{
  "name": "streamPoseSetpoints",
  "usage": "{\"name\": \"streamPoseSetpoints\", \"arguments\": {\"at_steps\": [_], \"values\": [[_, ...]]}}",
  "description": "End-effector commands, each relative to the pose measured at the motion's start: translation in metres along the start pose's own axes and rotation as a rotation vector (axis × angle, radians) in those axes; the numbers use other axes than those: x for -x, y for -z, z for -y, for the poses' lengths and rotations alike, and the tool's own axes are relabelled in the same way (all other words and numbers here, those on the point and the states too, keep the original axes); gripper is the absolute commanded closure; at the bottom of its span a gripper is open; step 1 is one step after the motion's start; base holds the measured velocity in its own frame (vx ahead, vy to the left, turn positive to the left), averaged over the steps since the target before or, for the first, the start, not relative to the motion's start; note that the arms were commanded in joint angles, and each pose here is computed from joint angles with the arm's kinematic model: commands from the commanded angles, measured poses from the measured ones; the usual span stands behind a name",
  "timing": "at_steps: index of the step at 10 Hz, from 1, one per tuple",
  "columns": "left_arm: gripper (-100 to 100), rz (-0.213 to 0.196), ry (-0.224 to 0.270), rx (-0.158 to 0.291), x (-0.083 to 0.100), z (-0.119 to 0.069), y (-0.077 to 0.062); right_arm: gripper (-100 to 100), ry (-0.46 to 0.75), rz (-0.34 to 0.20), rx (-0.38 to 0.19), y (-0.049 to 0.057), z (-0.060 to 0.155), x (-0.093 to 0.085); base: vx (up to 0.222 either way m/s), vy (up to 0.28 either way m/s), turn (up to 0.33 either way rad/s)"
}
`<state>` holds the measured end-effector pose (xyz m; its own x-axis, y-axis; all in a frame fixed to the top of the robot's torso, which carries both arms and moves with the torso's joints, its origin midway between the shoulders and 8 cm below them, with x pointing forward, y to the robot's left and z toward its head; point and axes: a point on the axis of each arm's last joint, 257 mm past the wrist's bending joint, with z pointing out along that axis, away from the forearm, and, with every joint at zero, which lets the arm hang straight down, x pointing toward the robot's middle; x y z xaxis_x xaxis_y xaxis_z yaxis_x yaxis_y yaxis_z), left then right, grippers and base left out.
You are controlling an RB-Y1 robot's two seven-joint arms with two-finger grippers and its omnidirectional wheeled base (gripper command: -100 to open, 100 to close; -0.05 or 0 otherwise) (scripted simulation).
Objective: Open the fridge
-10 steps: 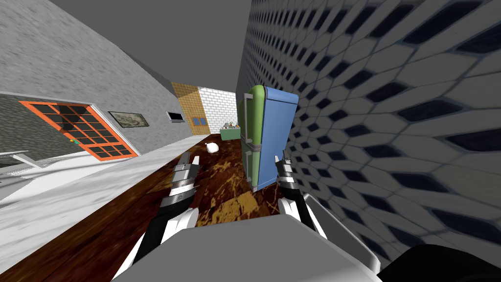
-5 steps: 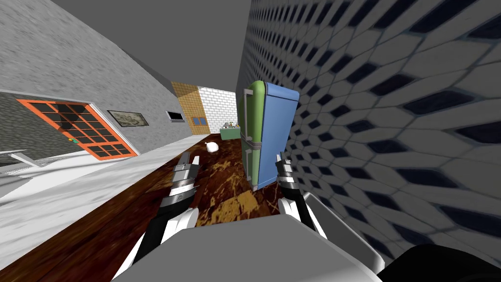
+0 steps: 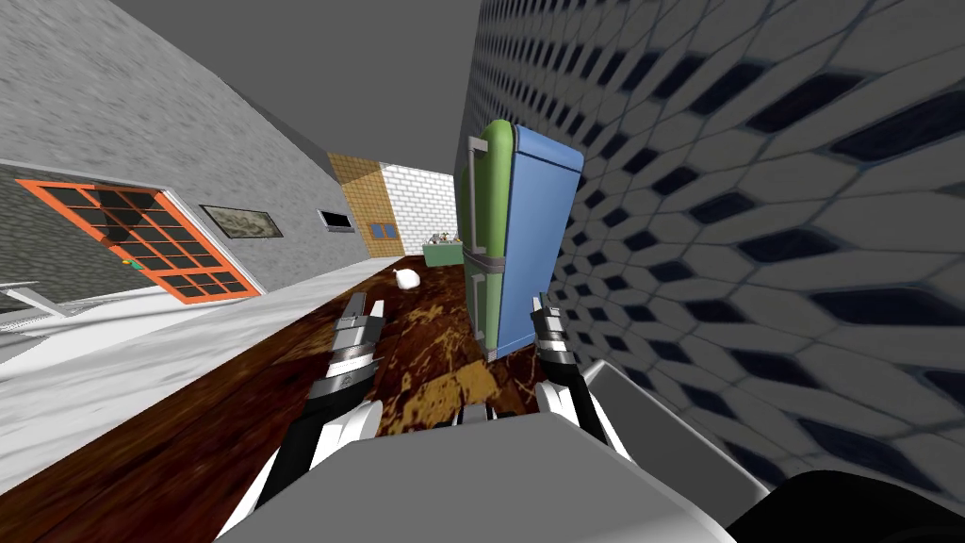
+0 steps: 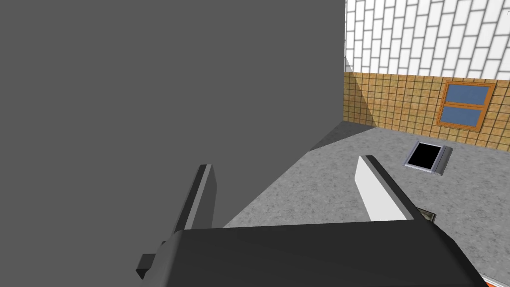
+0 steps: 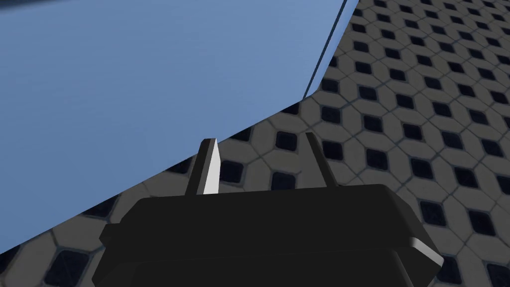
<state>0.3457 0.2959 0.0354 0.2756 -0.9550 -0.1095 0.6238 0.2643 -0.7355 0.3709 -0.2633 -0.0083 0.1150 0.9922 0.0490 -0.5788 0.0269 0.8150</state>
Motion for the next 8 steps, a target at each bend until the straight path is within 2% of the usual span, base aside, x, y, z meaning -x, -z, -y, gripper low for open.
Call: {"name": "streamPoseSetpoints", "arguments": {"at_steps": [1, 3, 8], "values": [[0, 0.0, 0.0, 0.001, 0.0, 0.0, 0.0, -100, 0.081, -0.063, -0.007, 0.002, 0.001, -0.001, 0.03, 0.018, -0.038], [0, 0.0, 0.0, 0.001, 0.0, 0.0, 0.0, -100, 0.13, -0.097, -0.01, 0.003, 0.001, 0.0, 0.044, 0.032, -0.032], [0, 0.0, 0.0, 0.001, 0.0, 0.0, 0.0, -100, 0.443, -0.228, -0.006, 0.007, -0.003, 0.014, 0.073, 0.056, -0.077]]}}
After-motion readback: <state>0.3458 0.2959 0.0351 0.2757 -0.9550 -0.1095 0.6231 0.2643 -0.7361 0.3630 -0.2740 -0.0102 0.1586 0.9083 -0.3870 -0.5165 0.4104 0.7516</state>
